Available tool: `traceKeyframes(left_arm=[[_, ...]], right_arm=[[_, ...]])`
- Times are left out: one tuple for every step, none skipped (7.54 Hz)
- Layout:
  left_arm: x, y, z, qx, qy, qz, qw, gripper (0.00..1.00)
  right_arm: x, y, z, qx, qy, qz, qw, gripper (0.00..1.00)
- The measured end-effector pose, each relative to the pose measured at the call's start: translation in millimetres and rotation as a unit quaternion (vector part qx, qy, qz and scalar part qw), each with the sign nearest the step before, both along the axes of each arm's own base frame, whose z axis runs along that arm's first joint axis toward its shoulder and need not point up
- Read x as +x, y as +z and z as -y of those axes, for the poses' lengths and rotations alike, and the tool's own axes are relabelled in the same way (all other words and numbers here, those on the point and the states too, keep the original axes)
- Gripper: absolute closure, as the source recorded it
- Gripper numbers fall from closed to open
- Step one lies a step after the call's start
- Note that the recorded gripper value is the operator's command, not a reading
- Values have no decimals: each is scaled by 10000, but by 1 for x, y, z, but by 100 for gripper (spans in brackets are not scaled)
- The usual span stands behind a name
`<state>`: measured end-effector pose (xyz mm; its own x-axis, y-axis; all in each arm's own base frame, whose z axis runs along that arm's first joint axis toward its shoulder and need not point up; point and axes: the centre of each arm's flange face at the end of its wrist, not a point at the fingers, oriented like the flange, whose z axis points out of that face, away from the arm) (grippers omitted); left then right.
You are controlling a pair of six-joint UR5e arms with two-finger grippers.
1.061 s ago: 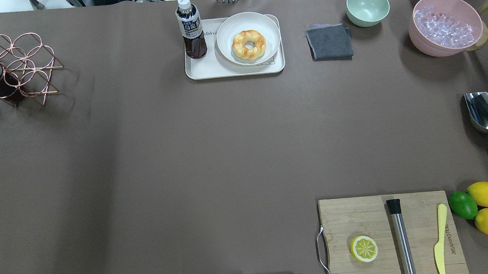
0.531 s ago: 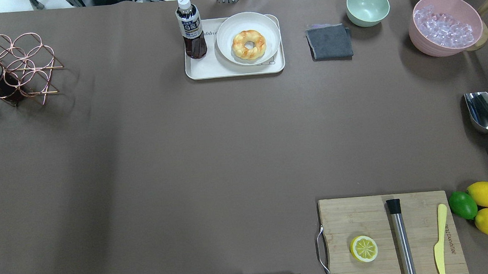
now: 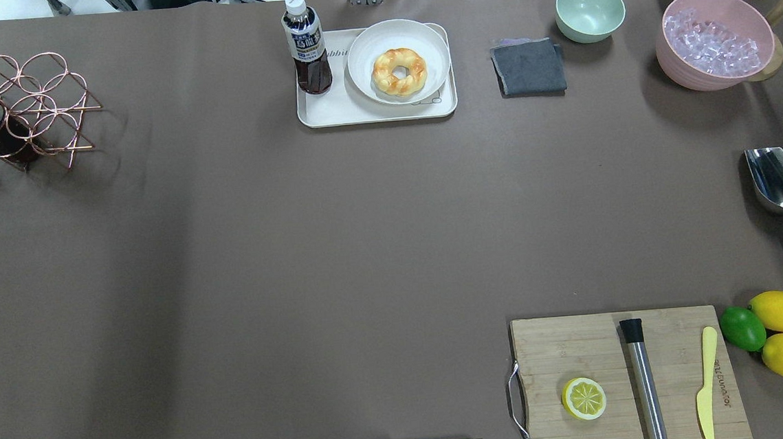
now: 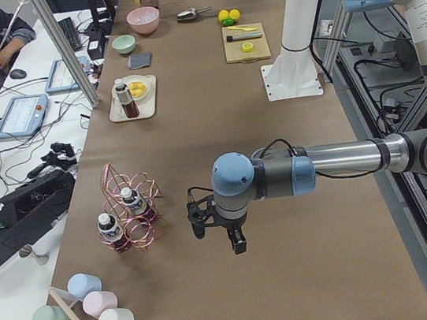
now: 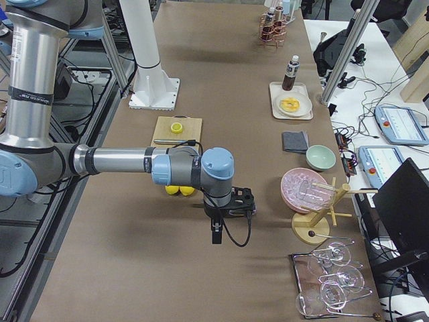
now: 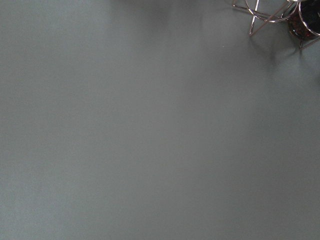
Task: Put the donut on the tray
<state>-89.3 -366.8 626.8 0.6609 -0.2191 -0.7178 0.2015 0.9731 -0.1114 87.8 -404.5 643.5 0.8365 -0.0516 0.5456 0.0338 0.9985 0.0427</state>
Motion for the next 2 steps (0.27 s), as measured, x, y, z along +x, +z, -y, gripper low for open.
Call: traceKeyframes(left_arm=[[0, 0, 0, -5, 0, 0, 10000, 1], [0, 0, 0, -5, 0, 0, 10000, 1]], right_arm=[[0, 0, 0, -3, 0, 9, 10000, 0], [0, 0, 0, -4, 0, 15, 10000, 0]])
